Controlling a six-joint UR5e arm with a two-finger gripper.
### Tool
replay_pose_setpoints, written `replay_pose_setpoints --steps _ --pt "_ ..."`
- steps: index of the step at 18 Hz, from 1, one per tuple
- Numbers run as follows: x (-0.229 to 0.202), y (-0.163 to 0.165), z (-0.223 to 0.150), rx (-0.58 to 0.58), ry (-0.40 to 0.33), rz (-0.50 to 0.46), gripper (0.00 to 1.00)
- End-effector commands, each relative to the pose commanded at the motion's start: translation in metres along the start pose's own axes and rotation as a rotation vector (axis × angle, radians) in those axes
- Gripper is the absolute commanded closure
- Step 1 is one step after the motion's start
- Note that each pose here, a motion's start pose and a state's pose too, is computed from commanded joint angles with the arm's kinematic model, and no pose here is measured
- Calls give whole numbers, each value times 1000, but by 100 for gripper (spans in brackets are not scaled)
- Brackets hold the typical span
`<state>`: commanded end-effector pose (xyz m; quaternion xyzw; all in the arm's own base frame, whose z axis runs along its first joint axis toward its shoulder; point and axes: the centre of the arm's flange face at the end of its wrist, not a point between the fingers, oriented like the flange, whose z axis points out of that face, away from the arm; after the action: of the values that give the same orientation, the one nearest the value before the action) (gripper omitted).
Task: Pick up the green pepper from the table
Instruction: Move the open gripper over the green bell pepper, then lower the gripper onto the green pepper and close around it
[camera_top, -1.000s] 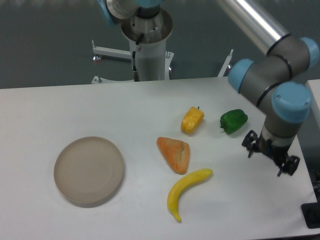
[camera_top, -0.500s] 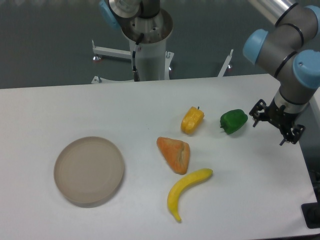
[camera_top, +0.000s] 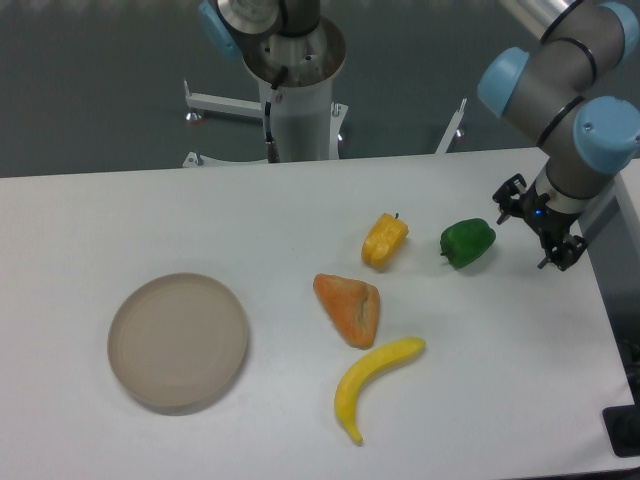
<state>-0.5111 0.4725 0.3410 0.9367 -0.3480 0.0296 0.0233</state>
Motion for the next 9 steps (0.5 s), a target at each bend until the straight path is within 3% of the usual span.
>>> replay_pose_setpoints --steps 9 --pt "19 -5 23 6 27 2 0"
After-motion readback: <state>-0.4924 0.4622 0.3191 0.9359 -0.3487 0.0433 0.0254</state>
